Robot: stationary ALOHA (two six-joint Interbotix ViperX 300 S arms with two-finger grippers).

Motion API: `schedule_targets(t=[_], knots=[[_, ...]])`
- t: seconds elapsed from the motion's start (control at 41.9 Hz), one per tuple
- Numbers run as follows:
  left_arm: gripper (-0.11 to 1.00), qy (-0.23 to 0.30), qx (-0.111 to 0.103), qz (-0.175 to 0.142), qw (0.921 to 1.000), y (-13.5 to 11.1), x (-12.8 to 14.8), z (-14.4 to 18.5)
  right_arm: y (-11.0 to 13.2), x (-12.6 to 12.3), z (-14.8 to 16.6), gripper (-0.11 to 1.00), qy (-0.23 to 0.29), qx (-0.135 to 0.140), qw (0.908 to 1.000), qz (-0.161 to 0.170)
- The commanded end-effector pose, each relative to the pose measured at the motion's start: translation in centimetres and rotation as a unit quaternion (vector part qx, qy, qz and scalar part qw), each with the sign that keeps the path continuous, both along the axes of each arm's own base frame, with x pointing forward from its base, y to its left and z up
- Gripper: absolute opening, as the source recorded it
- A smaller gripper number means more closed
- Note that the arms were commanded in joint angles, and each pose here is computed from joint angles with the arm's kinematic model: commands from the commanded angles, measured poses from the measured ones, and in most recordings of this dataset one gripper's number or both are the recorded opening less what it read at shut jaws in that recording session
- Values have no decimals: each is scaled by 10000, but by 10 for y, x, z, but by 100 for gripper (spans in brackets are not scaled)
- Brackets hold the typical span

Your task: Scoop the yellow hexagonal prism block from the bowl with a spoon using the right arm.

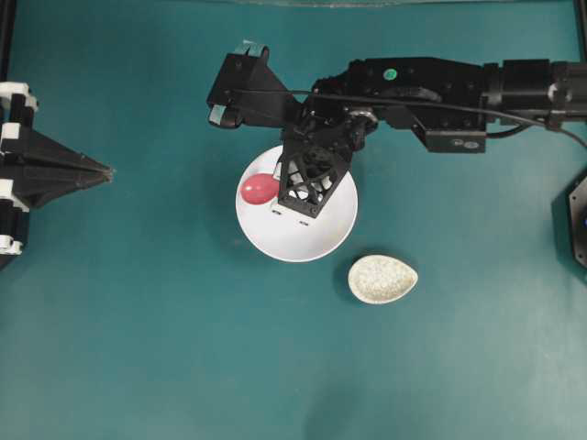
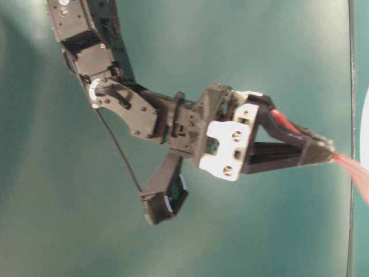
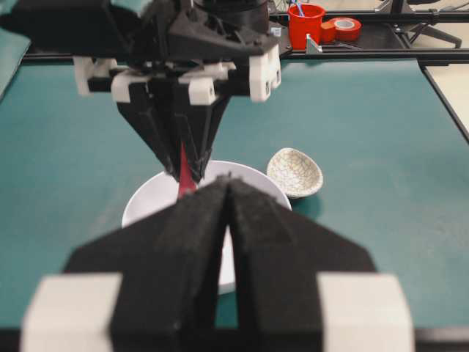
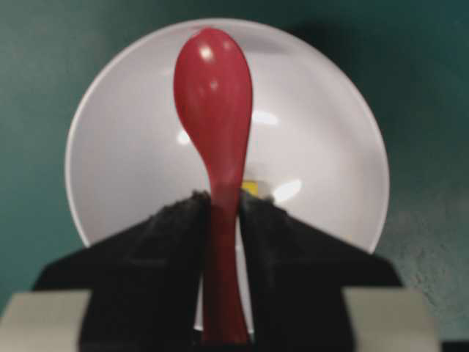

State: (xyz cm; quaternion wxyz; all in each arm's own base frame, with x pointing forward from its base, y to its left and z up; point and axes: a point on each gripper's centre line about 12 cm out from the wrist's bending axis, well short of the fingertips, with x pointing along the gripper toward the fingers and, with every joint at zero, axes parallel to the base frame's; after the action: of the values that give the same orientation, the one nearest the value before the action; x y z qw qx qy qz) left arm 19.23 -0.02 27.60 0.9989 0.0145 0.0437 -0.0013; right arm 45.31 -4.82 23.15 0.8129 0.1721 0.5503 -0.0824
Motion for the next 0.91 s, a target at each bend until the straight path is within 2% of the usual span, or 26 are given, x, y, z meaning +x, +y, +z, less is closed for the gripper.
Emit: schedule_targets(t=[0.0,0.382,0.621,0.764,0.883], knots=[[0,-100,15,4,9999,0,3,8,0,-3,37,22,-447,-79,9990,8],[0,-107,15,-3,9999,0,2,8,0,-7,51,22,-619,-121,9980,14],[0,-138,15,4,9999,0,2,9,11,-16,56,22,-1097,-175,9938,30],[0,-161,7,-4,9999,0,3,9,30,-34,55,22,-1798,-205,9835,80],[0,-169,0,-3,9999,0,3,10,46,-62,56,22,-2421,-207,9699,146]])
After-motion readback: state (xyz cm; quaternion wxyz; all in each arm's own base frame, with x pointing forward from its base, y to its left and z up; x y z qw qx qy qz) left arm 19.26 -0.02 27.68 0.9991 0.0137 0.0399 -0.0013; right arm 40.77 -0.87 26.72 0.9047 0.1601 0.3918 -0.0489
